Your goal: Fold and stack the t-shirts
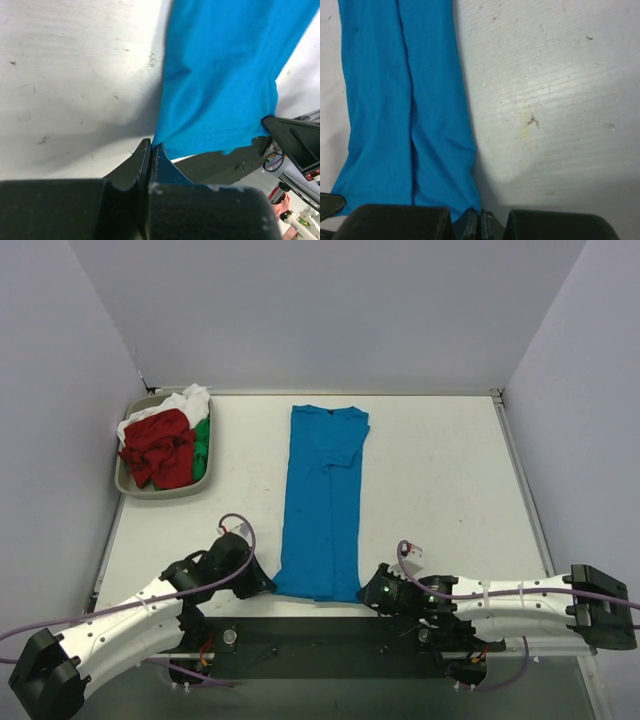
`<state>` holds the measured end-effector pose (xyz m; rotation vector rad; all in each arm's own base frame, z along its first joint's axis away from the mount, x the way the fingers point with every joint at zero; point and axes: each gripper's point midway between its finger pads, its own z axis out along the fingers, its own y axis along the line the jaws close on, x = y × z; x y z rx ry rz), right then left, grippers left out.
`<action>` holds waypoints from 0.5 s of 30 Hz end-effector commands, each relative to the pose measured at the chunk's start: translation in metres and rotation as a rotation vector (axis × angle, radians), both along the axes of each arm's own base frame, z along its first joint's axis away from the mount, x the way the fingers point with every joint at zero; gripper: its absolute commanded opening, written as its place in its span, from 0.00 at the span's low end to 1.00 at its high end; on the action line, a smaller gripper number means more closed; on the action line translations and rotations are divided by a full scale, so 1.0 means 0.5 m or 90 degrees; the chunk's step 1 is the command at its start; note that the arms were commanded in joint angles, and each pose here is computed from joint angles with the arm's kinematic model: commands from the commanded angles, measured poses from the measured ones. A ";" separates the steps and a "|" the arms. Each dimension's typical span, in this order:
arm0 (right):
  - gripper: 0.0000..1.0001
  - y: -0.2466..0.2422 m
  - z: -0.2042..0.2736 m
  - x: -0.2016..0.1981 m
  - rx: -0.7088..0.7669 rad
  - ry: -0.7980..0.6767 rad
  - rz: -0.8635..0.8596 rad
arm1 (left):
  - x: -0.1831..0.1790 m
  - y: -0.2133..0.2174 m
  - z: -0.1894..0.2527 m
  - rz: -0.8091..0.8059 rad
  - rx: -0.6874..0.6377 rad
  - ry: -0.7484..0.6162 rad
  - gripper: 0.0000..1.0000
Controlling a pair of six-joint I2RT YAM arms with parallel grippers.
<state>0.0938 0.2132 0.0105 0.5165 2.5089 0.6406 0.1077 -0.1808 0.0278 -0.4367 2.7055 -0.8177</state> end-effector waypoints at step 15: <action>0.00 -0.048 -0.004 -0.064 -0.210 -0.040 0.089 | -0.093 -0.010 -0.010 -0.025 0.063 0.002 0.00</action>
